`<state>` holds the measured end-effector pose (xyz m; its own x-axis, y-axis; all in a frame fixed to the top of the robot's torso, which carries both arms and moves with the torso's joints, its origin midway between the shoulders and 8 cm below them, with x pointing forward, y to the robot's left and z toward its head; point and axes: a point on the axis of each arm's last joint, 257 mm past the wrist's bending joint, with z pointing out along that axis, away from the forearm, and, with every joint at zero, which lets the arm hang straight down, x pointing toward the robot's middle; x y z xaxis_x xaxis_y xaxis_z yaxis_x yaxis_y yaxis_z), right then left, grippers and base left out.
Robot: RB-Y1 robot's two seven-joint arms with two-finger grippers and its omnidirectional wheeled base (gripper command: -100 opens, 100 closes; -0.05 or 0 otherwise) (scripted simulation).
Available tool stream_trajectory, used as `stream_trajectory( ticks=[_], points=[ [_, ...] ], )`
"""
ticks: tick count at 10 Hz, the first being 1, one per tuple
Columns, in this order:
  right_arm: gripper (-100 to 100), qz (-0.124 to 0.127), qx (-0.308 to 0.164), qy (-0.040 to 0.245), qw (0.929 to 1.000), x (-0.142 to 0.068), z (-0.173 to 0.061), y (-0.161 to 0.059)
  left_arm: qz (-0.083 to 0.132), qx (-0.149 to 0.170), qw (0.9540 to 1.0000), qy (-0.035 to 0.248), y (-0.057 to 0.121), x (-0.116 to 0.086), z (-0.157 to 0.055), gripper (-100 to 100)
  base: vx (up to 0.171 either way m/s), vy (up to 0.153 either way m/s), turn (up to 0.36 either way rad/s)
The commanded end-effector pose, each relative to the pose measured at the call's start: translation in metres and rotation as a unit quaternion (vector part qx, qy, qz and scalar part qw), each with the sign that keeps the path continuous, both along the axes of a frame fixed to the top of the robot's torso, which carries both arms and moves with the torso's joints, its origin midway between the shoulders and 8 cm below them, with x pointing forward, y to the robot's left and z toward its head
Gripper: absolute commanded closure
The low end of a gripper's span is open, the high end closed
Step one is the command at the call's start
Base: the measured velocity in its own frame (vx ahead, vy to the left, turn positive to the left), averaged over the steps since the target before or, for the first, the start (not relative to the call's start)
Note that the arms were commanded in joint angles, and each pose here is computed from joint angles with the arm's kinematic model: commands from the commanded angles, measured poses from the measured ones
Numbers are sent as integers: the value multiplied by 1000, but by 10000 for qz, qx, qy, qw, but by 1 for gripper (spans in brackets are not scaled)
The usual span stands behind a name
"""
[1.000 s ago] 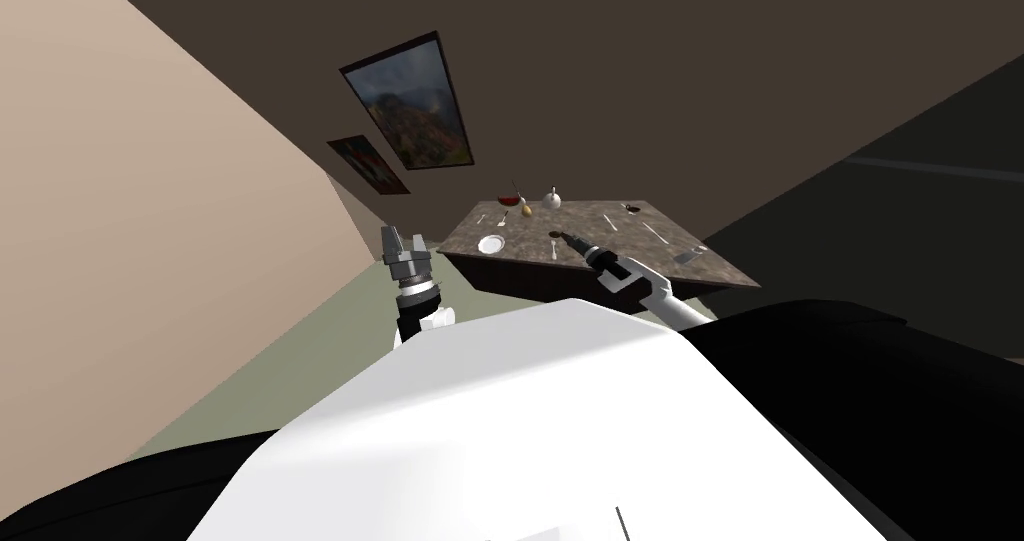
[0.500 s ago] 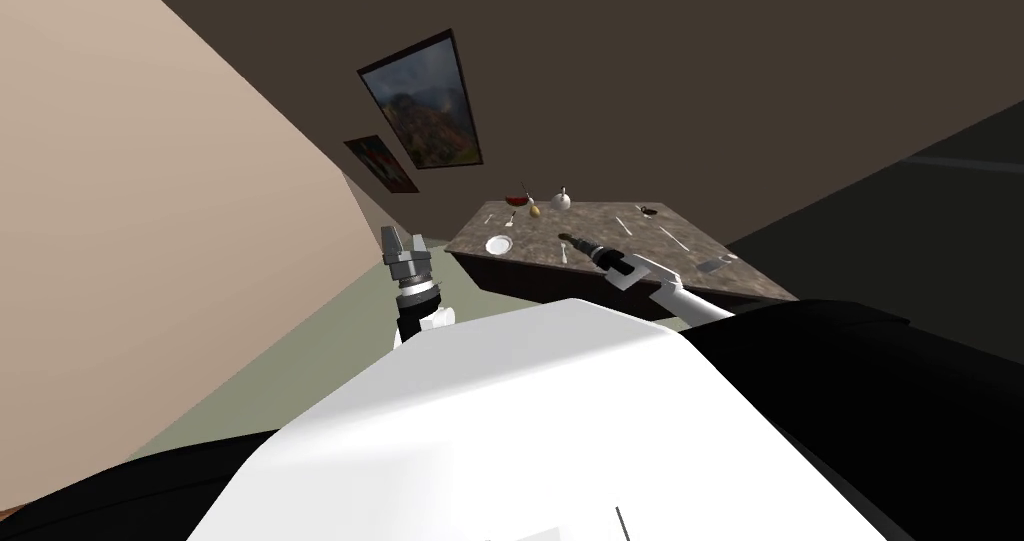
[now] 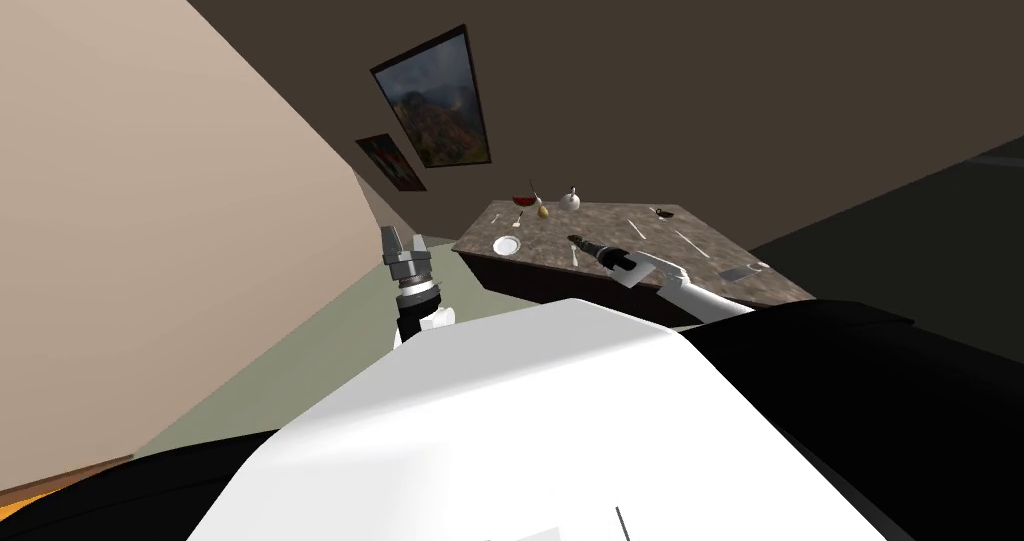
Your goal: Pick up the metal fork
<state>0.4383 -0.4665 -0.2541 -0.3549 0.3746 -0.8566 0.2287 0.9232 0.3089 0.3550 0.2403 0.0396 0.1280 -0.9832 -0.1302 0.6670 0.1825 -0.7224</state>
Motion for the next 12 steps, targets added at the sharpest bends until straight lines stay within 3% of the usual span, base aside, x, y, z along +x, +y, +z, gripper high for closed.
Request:
stream_trajectory(
  ticks=[1, 2, 5, 6, 9, 10, 12],
  points=[
    [-100, -311, -117, 373, 9988, -11, -17, -30, 0, 0, 10000, 0, 0, 0, 0, 0, 70, 130, 105],
    [-100, -334, -126, 392, 9986, -11, -18, -31, 0, 0, 10000, 0, 0, 0, 0, 0, 51, 100, 22],
    [-100, -910, -254, 1018, 9903, -36, -43, -80, 0, 0, 10000, 0, 0, 0, 0, 0, 50, 109, 70],
    [-100, -944, -268, 1045, 9897, -37, -43, -81, 0, 0, 10000, 0, 0, 0, 0, 0, 71, 109, 23],
    [-100, -1502, -362, 1578, 9753, -66, -60, -124, 0, 0, 10000, 0, 0, 0, 0, 0, 72, 106, 63],
    [-100, -1525, -373, 1597, 9746, -67, -60, -125, 0, 0, 10000, 0, 0, 0, 0, 0, 51, 97, 17],
    [-100, -1868, -438, 1894, 9630, -86, -66, -149, 0, 0, 10000, 0, 0, 0, 0, 0, 47, 92, 53]
  ],
)
